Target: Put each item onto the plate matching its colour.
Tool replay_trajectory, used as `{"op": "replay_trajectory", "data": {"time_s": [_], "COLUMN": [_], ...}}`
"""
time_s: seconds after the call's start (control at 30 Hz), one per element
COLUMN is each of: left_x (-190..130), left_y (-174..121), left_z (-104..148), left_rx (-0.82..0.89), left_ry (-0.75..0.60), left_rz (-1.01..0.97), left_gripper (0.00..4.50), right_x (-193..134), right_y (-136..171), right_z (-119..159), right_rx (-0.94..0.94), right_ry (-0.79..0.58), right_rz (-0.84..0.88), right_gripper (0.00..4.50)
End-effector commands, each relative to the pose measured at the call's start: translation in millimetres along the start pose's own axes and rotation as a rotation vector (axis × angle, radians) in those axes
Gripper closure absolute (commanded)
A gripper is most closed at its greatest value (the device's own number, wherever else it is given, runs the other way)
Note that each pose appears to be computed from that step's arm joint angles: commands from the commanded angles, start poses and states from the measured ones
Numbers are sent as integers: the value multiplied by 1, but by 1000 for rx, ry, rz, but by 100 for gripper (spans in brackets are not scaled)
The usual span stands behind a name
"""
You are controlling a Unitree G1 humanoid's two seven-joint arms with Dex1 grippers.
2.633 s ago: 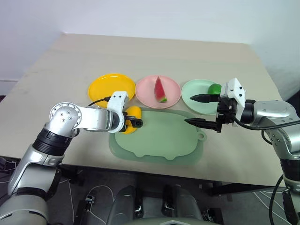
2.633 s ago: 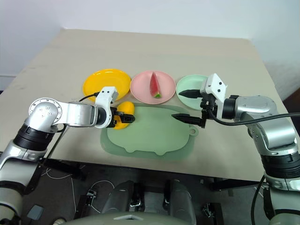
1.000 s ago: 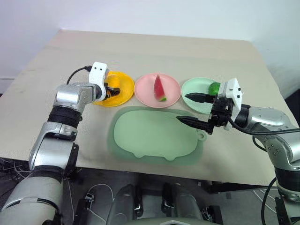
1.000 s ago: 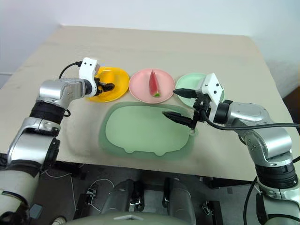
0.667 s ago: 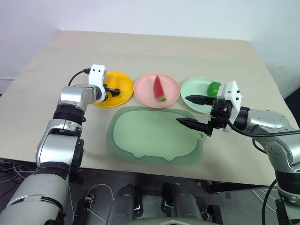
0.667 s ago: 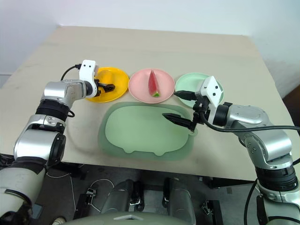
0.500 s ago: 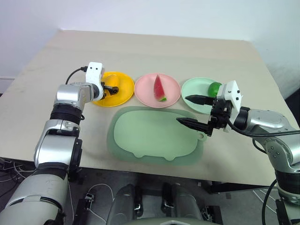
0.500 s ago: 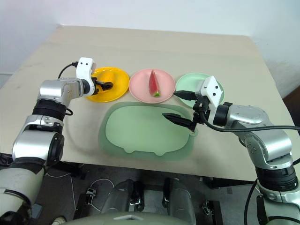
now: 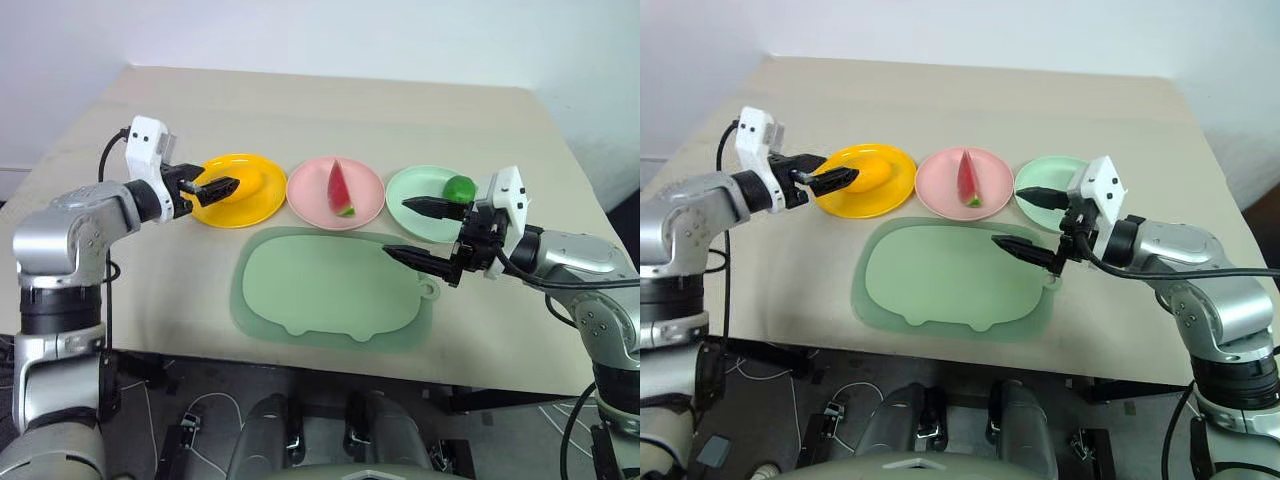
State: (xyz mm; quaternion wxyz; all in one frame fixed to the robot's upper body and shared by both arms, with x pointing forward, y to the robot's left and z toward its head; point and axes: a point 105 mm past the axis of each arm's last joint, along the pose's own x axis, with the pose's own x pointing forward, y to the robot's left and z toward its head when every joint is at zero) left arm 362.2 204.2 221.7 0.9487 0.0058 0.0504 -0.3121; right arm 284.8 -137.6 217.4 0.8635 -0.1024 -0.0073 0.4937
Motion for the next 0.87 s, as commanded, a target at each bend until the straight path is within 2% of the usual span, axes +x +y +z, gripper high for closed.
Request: {"op": "replay_trajectory", "data": {"time_s": [0.03,0.1,0.27,0.37,0.53,0.87], "left_x": [-11,-12,-21,-24,-40,-52], "left_y": [-28,-39,-53,-49,-41,-46], "left_z": [3,-19,-44,-44,-30,-44], "left_rx": [124,208,233,233,223,197], "left_ry": [-137,-134,-202,-240,-323,-298], "left_rz": [-159,-201,-317,-318,-325,-373], "left_gripper": [5,5,5,5,5,5], "right_x": [-3,-3,-4,-4,-9,-13], "right_y": [2,4,16,22,26,24], "right_z": [11,10,-1,-2,-3,-14], "right_rx": [-26,-10,41,43,74,83], "right_ry": [-80,-113,-93,-91,-83,-55], "right_rz": [-25,-42,-15,-8,11,-13], "right_gripper": [0,0,0,0,0,0]}}
